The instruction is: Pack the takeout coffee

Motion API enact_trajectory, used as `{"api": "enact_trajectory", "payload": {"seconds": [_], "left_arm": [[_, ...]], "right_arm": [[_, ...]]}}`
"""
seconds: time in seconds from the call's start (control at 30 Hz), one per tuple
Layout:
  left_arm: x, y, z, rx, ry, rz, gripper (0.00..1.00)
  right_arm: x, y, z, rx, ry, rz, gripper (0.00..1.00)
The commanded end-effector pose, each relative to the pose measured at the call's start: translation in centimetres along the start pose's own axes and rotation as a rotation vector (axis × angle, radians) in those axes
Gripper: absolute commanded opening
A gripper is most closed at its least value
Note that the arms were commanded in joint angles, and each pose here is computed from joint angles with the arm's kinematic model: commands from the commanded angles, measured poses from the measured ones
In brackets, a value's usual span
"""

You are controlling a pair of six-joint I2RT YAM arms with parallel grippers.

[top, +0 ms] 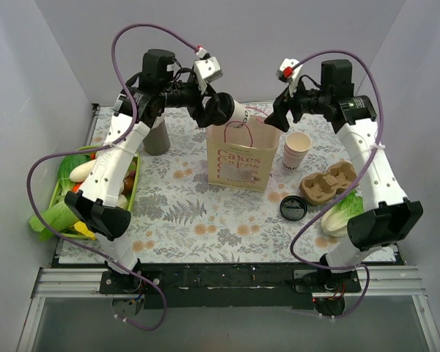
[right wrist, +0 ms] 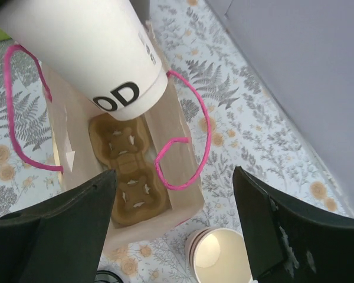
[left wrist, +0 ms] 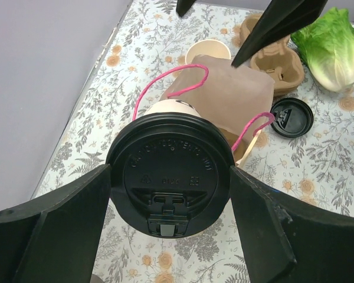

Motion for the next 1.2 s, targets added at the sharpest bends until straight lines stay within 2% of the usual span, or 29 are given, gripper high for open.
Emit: {"api": "enact_trajectory", "payload": {"seconds": [0.0,0.17,0.37,0.63,0.87,1.0,1.17], "left_arm": [[0.5,-0.6,0.5,-0.014,0.004,-0.037,0.0],[-0.7,-1.9,0.6,-0.05,0.068,-0.035,0.0],[-1.5,-4.4,2.0,-0.081,0.125,-0.042,0.0],[-3.0,-8.0,2.8,-0.156,0.222,-0.012,0.0],[-3.6,-9.2,3.0,-0.138,0.242,-0.007,0.0],[-4.2,-10.0,2.4,-0.156,0.271,-0.036,0.0],[-4.6,-10.4,2.0,-0.169,0.289,-0.064,0.0]], "right_arm": [[2.3,-0.9,1.7,-0.109,-0.102,0.044,0.87],[1.8,-2.2,1.2,-0.122,-0.093,0.012,0.86],[1.2,-1.1,1.1,-0.064,-0.098,0.023,0.84],[-0.5,2.8,1.7,0.089,-0.068,0.04,0.83],[-1.4,7.5,1.5,0.199,-0.038,0.124,0.83],[-1.4,8.9,1.1,0.174,-0.017,0.207,0.83],[-1.0,7.7,0.8,0.1,-0.001,0.216,0.83]]}}
Point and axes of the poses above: each gripper's point midway between its finger pads, its own z axis back along the fingers, its own y axis along the line the jaws close on, x = y × z, the point moved 5 cm from there along z, back along the fingers, and after that the axes turned 2 degrees about -z, right-handed, at the moved point
